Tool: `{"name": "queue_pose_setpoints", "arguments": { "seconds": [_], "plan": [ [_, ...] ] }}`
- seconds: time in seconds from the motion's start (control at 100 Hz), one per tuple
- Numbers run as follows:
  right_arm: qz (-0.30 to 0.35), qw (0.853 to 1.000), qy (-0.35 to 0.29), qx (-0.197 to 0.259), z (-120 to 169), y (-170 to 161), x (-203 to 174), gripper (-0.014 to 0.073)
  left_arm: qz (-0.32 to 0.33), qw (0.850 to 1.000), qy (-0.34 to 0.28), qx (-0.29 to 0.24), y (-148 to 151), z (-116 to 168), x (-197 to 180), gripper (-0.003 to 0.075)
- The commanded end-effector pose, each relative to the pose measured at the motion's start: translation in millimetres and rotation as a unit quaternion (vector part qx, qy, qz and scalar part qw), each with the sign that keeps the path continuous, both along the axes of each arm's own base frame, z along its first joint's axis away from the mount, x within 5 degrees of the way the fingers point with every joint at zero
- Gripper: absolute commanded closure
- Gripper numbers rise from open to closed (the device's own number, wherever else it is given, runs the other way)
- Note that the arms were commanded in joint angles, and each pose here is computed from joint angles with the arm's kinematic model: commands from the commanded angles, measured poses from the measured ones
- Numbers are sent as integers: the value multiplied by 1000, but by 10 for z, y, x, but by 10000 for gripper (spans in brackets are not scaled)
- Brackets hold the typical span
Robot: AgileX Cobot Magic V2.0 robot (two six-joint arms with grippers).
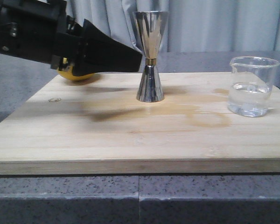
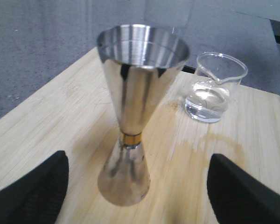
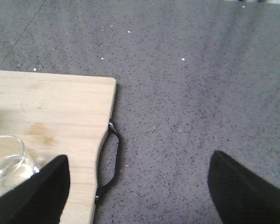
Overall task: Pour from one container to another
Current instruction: 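Reach the left gripper to the steel jigger and grasp its waist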
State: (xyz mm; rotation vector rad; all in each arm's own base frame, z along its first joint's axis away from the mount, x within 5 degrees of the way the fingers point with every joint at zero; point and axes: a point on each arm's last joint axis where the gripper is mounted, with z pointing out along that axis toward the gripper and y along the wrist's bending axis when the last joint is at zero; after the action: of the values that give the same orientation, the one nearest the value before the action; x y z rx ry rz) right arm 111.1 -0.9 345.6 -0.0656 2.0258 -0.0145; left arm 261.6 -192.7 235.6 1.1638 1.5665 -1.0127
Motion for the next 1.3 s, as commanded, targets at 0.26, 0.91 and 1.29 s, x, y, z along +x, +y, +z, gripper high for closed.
{"name": "queue_pose_setpoints", "arguments": {
  "seconds": [0.26,0.91,1.29],
  "plan": [
    [-2,999,-45,-4,153,-7,34,42,-36,997,-16,-65,-322,203,119,155],
    [-3,999,-46,-4,155,-7,34,42,-43,997,-18,-64,-403,195,141,155],
    [-3,999,-46,-4,155,-7,34,42,-36,997,-34,-52,-461,220,152,155]
  ]
}}
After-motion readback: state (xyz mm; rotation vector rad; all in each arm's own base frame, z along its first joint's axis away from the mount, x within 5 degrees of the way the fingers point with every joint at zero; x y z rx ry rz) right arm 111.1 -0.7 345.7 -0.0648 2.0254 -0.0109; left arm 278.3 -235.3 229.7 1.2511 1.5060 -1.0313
